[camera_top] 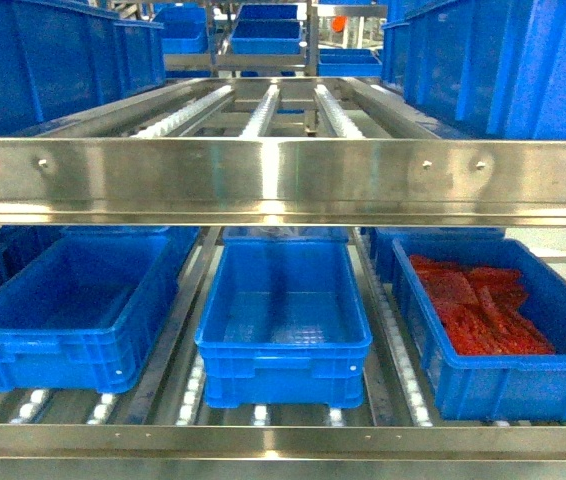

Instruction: Sort blue parts and orange caps into right shelf containers

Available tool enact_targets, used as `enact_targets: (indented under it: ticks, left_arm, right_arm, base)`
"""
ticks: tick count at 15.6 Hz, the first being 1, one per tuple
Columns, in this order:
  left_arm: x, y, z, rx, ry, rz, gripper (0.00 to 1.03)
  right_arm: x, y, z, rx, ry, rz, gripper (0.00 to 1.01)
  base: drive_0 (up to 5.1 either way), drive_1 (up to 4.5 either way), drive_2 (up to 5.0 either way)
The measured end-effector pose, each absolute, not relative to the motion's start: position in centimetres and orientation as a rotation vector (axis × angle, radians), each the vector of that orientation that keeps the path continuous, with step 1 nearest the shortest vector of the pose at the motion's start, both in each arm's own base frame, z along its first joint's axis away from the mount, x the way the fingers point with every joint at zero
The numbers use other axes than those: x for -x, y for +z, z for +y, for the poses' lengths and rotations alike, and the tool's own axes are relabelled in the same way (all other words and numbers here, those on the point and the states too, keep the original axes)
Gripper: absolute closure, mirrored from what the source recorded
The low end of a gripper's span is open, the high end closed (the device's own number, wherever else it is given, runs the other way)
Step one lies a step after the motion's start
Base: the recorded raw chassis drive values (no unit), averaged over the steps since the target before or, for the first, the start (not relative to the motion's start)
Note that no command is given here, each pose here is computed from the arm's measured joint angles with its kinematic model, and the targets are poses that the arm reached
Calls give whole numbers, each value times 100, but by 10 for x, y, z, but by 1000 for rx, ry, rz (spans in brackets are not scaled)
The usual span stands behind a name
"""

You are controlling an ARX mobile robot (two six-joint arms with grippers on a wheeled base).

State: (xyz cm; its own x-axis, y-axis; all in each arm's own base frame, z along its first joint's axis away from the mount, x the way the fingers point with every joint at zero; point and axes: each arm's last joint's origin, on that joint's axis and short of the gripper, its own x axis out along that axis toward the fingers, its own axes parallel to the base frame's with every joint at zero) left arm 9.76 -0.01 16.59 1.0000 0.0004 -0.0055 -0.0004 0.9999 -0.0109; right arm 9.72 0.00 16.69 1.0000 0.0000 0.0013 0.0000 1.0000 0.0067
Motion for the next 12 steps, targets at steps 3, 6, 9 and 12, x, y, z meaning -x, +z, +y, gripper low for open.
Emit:
enact_targets:
  ticks: [3,6,9,12]
  left_arm:
    - [-98,166,0,11,0,6,61]
    - [-98,166,0,11,0,4,61]
    - [-98,166,0,11,-1,5,61]
    - [-98,166,0,11,-1,4,61]
  right_arm:
    - [-97,167,0,-7,0,-2,61]
    - [-97,167,0,-7,0,-2,61]
    - [-97,167,0,-6,0,-2,61]
    - [-97,167,0,-6,0,-4,61]
  base:
    - [-493,252,252]
    - [-488,257,257]
    - [-490,255,255]
    - [-485,261,261]
